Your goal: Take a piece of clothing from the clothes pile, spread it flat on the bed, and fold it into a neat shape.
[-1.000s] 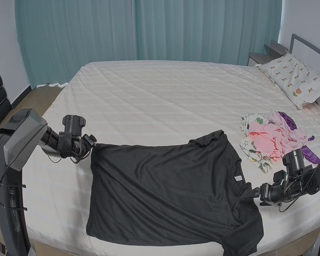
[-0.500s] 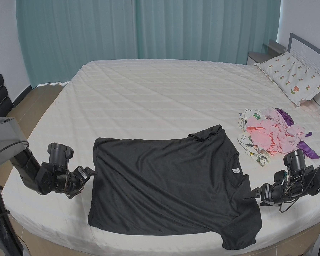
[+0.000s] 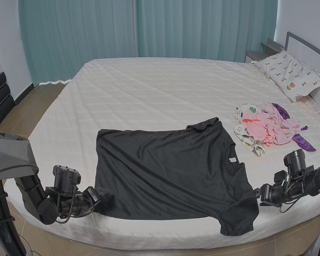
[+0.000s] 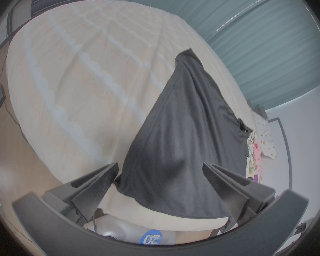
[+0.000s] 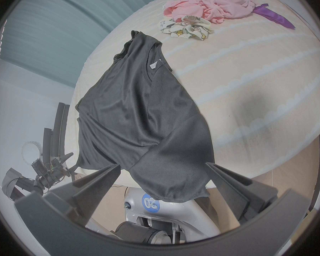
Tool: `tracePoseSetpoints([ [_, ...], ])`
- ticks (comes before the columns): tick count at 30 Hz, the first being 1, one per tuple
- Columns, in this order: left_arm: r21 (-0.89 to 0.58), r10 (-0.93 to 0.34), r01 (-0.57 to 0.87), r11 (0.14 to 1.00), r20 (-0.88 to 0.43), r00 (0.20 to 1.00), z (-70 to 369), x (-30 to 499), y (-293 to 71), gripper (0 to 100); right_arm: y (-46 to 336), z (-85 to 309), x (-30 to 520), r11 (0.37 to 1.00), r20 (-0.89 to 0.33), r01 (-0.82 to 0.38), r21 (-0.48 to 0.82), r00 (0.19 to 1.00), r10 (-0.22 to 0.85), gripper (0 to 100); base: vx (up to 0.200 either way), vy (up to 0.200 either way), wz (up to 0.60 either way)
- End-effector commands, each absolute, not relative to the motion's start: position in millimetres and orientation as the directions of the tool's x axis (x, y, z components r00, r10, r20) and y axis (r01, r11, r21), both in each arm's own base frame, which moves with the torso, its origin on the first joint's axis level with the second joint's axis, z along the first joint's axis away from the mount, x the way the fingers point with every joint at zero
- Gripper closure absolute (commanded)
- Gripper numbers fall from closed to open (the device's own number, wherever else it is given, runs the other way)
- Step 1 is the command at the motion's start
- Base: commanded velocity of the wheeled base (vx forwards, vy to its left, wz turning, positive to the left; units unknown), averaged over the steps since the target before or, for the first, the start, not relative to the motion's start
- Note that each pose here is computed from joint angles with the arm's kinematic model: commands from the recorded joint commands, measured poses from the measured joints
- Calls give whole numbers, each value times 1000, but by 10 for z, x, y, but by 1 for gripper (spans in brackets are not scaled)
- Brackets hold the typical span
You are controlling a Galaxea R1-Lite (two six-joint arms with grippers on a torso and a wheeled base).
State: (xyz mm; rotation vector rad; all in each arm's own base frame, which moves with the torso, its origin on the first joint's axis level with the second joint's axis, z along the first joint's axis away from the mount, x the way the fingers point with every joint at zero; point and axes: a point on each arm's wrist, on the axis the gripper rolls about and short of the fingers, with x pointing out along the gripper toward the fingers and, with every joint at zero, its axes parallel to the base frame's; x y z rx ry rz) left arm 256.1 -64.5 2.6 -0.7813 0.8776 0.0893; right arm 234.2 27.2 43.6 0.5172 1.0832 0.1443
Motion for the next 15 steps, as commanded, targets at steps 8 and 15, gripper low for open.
tracePoseSetpoints([
  [8, -523, -198, -405, 750, -762, 617, -155, 2562, -699, 0, 274, 420, 2347, 873, -808, 137, 468, 467, 359, 0, 0, 0, 0],
  [15, -504, -178, -410, 760, -768, 615, -164, 2530, -726, 0, 271, 423, 2351, 872, -807, 139, 469, 469, 359, 0, 0, 0, 0],
])
